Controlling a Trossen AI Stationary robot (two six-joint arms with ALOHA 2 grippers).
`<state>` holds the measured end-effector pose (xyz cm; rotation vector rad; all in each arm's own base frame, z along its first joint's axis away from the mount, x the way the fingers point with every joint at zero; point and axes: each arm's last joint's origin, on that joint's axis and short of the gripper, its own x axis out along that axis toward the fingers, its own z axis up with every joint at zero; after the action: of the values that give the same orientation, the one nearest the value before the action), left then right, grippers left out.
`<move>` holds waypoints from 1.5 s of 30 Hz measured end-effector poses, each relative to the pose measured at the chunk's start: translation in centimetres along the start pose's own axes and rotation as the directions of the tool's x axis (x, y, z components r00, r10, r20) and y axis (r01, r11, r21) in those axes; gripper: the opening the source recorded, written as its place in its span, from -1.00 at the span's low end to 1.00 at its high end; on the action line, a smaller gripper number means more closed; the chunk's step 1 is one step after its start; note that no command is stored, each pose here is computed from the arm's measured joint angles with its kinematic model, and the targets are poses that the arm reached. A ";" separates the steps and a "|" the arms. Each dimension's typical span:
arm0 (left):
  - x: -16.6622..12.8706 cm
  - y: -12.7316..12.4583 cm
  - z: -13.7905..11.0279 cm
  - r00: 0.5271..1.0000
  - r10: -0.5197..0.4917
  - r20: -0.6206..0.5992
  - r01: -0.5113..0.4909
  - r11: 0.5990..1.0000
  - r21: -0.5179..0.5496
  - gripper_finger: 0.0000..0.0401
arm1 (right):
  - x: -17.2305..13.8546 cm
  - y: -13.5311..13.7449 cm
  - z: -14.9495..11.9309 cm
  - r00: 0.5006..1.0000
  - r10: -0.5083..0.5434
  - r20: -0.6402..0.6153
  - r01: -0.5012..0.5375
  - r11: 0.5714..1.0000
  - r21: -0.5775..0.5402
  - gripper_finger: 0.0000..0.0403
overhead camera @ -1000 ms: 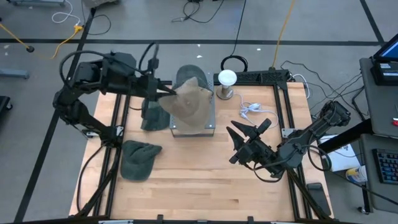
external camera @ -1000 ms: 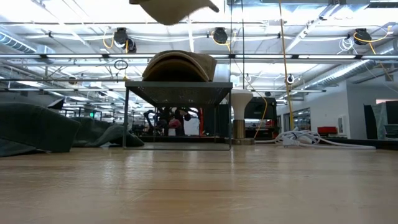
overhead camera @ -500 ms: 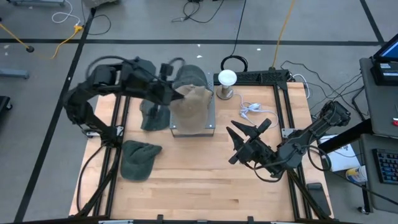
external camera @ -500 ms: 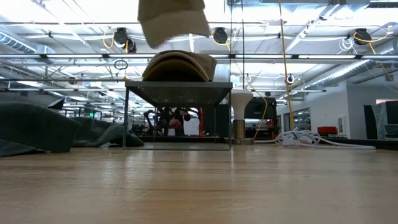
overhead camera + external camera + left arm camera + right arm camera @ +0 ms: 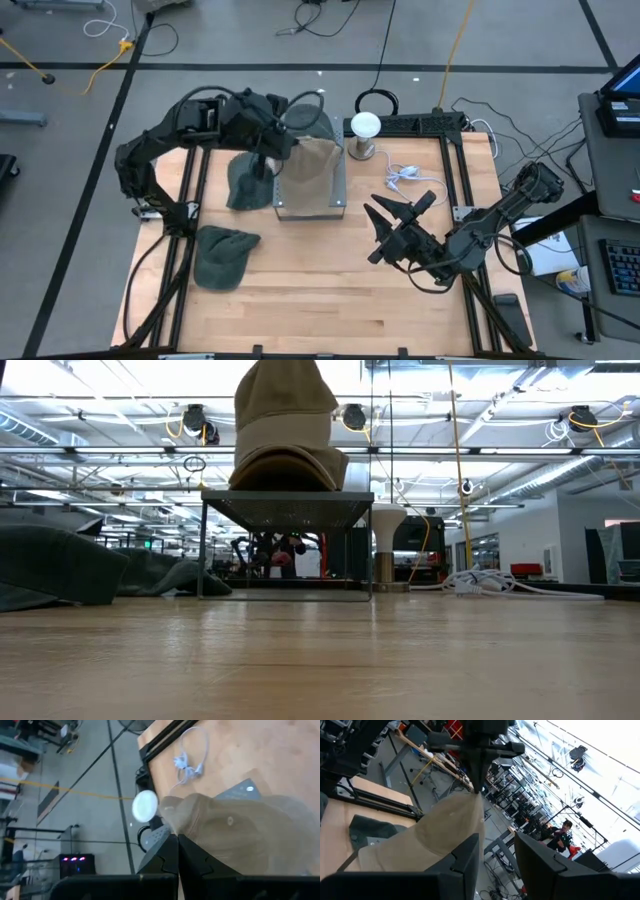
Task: Pick & Place hat
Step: Stack the brown cap on the stacked brown caps on the shelf
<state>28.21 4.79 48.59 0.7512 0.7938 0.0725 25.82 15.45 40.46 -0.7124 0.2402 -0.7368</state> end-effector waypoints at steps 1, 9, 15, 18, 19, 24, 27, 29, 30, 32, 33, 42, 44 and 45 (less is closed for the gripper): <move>0.3 0.2 -0.1 1.000 0.006 -0.007 -0.006 1.000 -0.013 -1.00 | 0.0 0.0 0.0 1.000 0.000 0.000 0.000 1.000 0.000 -0.42; 3.2 1.1 -1.0 0.997 -0.023 -0.079 0.017 0.997 -0.074 -1.00 | 0.2 0.0 -0.1 1.000 -0.003 -0.005 0.003 1.000 -0.011 -0.42; 6.5 1.2 -1.7 0.981 -0.078 -0.175 0.059 0.992 -0.112 -1.00 | 0.2 0.1 -0.2 1.000 -0.001 -0.007 0.001 1.000 -0.026 -0.42; 7.5 1.5 -2.2 0.975 -0.079 -0.209 0.047 0.987 -0.151 -1.00 | 0.2 0.1 -0.1 1.000 -0.001 -0.007 0.001 1.000 -0.026 -0.42; 7.9 1.5 -2.2 0.973 -0.080 -0.216 0.047 0.987 -0.154 -1.00 | 0.2 0.1 -0.1 1.000 -0.001 -0.007 0.001 1.000 -0.026 -0.42; 9.7 1.4 -2.5 0.963 -0.102 -0.250 0.062 0.985 -0.162 -1.00 | 0.2 0.1 -0.2 1.000 0.000 -0.007 0.000 1.000 -0.028 -0.42; 11.1 1.1 -2.6 0.952 -0.138 -0.273 0.094 0.981 -0.170 -1.00 | 0.2 0.1 -0.1 1.000 0.001 -0.005 -0.001 1.000 -0.029 -0.42; 12.1 0.9 -2.5 0.949 -0.159 -0.274 0.112 0.977 -0.181 -1.00 | 0.2 0.1 -0.1 1.000 0.000 -0.005 -0.001 1.000 -0.029 -0.42; 12.5 0.8 -2.5 0.946 -0.172 -0.275 0.123 0.974 -0.188 -1.00 | 0.2 0.1 -0.1 1.000 0.001 -0.005 -0.001 1.000 -0.028 -0.42; 13.5 0.5 -2.6 0.939 -0.184 -0.290 0.130 0.972 -0.198 -1.00 | 0.2 0.1 -0.1 1.000 0.001 -0.005 -0.001 1.000 -0.028 -0.42; 13.8 0.4 -2.6 0.935 -0.185 -0.303 0.127 0.971 -0.202 -1.00 | 0.2 0.1 -0.1 1.000 0.001 -0.005 -0.001 1.000 -0.028 -0.42; 17.2 -0.5 -3.0 0.903 -0.223 -0.367 0.138 0.960 -0.242 -1.00 | 0.2 0.1 -0.1 1.000 0.001 -0.005 -0.001 1.000 -0.027 -0.42; 17.6 -0.7 -2.9 0.901 -0.227 -0.370 0.141 0.959 -0.245 -1.00 | 0.2 0.1 -0.1 1.000 0.001 -0.004 -0.001 1.000 -0.027 -0.42; 17.6 -0.7 -2.8 0.902 -0.226 -0.367 0.139 0.959 -0.247 -1.00 | 0.2 0.1 -0.1 1.000 0.001 -0.005 -0.001 1.000 -0.027 -0.42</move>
<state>38.70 11.68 35.91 0.4551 1.2173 0.1399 25.96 15.31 40.28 -0.7364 0.2552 -0.7356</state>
